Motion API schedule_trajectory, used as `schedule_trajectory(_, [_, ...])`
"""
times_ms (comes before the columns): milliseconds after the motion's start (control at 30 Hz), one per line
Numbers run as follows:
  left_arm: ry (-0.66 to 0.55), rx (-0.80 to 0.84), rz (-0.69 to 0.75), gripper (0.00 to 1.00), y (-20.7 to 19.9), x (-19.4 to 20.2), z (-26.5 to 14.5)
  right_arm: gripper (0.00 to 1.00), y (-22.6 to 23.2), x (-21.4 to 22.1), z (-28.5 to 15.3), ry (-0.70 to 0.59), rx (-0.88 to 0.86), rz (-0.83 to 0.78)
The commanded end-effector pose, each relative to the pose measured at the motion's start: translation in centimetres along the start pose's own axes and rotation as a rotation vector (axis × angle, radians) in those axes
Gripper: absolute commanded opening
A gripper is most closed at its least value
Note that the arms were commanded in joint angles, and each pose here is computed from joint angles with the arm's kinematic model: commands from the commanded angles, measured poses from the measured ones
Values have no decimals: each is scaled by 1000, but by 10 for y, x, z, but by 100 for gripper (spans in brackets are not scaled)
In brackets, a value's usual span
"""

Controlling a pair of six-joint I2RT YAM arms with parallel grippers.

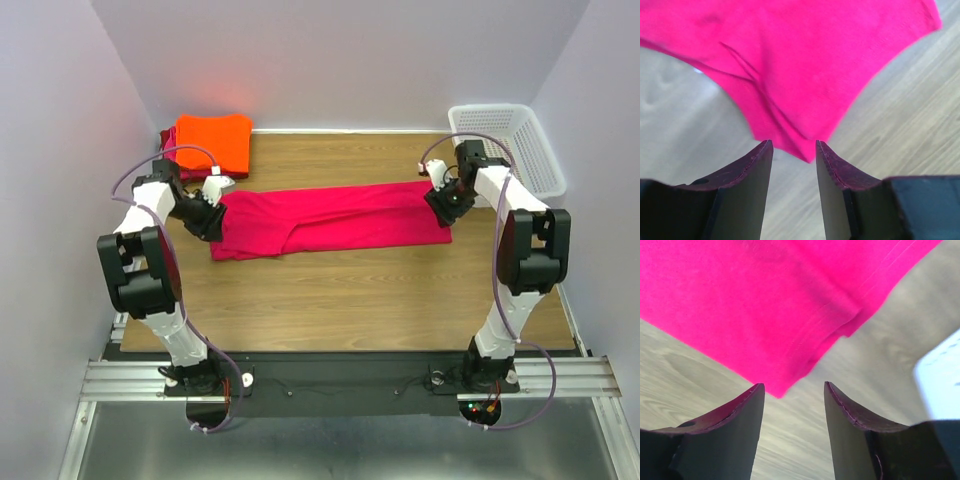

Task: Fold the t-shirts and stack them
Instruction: Fold the tshirt

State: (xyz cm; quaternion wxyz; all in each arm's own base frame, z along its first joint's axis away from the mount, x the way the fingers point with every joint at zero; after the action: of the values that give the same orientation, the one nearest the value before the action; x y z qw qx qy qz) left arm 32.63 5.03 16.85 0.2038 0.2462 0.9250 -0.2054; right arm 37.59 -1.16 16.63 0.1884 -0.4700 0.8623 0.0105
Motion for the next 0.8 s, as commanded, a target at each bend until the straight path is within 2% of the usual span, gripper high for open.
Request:
schedule_trajectory(0, [-30, -17, -25, 51, -7, 14, 4, 55, 15, 10, 8, -10, -74, 167])
schedule_trajectory(267, [-15, -9, -89, 49, 4, 36, 27, 54, 15, 19, 35, 15, -114, 297])
schedule_trajectory(400, [34, 7, -109, 37, 3, 49, 35, 49, 18, 26, 52, 58, -143, 322])
schedule_trajectory(500, [66, 8, -115, 14, 0, 58, 36, 32, 21, 33, 58, 100, -141, 319])
schedule_trajectory(533, [69, 5, -111, 3, -2, 60, 34, 24, 22, 35, 58, 108, -141, 316])
schedule_trajectory(567, [80, 9, -113, 0, -4, 63, 33, 20, 25, 37, 54, 116, -137, 311])
schedule_trajectory(600, [94, 12, -121, 0, -7, 68, 33, 12, 27, 39, 52, 122, -133, 298])
schedule_trajectory(633, [95, 9, -114, 0, -9, 70, 30, 8, 27, 40, 44, 125, -109, 289])
schedule_trajectory(700, [107, 12, -118, 0, -14, 76, 28, 2, 31, 44, 38, 138, -98, 270])
schedule_trajectory(767, [117, 9, -112, 0, -22, 84, 24, 1, 37, 51, 30, 160, -83, 245])
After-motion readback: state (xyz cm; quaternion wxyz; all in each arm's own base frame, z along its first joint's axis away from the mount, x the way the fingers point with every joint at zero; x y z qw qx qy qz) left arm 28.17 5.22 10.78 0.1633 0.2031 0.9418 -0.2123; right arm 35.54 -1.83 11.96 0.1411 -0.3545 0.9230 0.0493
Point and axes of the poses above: each gripper's point midway between its finger pads, its own z axis out along the fingers, its own y axis along the line the jaws close on, x = y × z, the point moved 10 cm from there along -z, back along the fingers, and after that the axes turned 14 degrees about -z, right-handed, at the moved point
